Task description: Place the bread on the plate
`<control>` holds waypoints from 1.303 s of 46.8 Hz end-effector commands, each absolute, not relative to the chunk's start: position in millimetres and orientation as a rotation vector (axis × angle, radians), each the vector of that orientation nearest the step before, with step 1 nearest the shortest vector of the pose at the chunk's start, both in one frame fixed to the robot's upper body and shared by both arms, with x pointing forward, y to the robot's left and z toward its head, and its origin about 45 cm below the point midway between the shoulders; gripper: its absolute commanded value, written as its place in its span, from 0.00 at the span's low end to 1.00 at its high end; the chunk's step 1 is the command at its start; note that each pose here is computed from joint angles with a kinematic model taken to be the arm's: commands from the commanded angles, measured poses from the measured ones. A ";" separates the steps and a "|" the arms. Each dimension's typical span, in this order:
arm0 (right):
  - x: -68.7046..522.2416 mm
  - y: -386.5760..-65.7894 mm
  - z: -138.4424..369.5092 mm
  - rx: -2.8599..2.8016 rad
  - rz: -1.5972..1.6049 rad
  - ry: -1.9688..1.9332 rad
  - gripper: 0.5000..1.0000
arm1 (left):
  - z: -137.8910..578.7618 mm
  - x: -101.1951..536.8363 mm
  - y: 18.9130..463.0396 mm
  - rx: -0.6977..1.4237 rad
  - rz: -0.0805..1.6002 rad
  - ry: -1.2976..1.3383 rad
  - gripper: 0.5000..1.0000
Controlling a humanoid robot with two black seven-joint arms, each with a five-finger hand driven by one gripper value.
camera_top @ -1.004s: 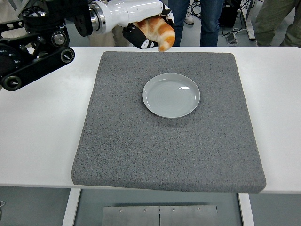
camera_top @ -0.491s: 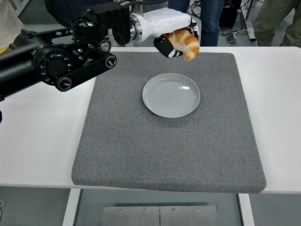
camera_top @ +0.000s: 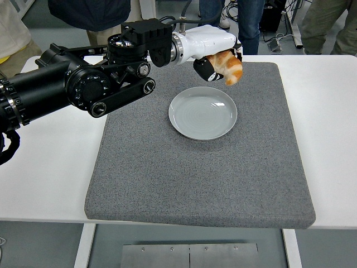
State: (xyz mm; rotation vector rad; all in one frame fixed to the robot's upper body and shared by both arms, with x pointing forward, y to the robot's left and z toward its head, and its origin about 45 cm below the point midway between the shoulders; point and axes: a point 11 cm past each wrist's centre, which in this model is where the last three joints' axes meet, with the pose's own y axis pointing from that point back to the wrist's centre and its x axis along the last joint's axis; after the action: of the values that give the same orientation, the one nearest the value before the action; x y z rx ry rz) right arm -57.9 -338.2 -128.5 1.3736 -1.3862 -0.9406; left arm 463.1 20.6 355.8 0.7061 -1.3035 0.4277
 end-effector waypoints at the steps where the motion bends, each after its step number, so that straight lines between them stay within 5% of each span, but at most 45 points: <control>1: -57.9 -338.2 -128.5 1.374 -0.940 -1.386 1.00 | 346.8 461.5 19.5 0.708 0.422 -1.298 0.00; 61: -57.9 -338.3 -128.5 1.373 -0.939 -1.387 1.00 | 243.9 478.0 71.2 0.792 0.487 -1.155 0.00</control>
State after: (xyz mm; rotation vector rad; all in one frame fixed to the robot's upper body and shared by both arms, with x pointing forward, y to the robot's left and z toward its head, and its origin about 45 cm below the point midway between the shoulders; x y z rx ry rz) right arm -57.9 -338.2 -128.5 1.3734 -1.3864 -0.9402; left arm 479.7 71.8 245.8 0.8062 -1.1572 0.4980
